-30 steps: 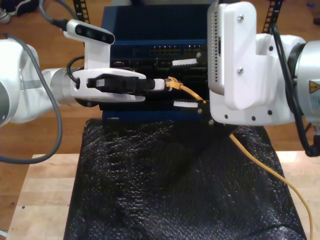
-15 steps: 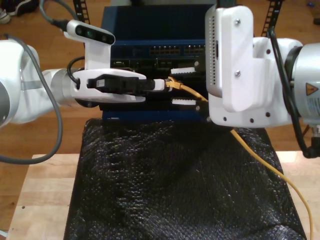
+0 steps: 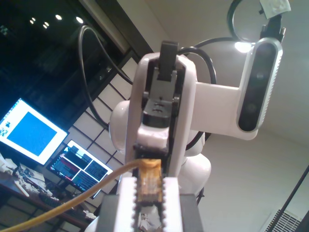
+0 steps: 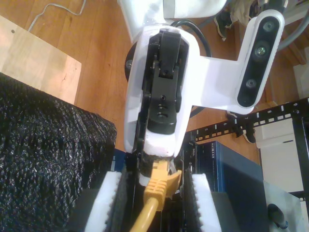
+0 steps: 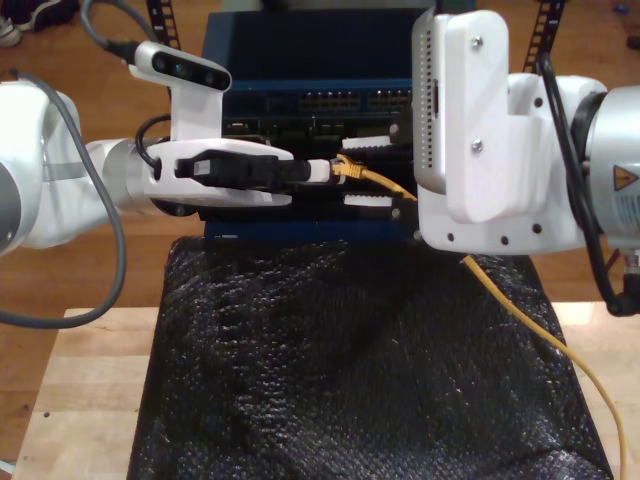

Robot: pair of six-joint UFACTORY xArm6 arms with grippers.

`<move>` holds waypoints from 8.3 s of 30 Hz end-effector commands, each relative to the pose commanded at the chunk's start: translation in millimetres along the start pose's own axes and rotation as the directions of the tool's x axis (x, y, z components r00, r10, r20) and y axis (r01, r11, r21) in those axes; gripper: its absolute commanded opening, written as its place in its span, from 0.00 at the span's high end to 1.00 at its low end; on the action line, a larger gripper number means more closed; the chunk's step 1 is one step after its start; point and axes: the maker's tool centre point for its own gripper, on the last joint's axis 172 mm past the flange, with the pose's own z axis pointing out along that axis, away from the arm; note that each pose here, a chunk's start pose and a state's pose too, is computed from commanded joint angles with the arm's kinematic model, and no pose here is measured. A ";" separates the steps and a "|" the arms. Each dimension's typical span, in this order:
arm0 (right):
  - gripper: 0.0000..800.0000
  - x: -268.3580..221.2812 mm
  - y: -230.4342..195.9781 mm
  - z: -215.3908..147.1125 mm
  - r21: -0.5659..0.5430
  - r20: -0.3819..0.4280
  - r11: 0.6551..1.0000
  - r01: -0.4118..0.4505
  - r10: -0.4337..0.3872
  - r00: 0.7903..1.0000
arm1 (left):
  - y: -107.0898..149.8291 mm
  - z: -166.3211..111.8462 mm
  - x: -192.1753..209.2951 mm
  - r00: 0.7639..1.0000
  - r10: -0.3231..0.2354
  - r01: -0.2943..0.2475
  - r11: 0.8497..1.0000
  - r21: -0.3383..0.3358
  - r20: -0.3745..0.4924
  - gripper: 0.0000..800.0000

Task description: Grab the cable and plug it in

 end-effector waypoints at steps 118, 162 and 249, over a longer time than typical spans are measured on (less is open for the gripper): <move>1.00 -199.0 -80.1 -23.3 0.281 0.455 0.718 -0.637 0.485 0.747 | 47.2 -212.7 -91.0 0.639 -0.076 -0.595 0.582 0.554 0.766 0.00; 1.00 -217.6 -109.3 -13.1 0.307 0.512 0.654 -0.691 0.499 0.699 | 124.0 -265.9 -462.1 0.456 -0.106 -0.605 0.691 0.395 0.884 0.00; 1.00 -269.7 -0.8 31.5 -0.150 0.531 0.988 -0.033 0.109 0.840 | 69.0 -287.0 -549.7 0.275 -0.200 -0.689 0.641 0.338 0.940 0.00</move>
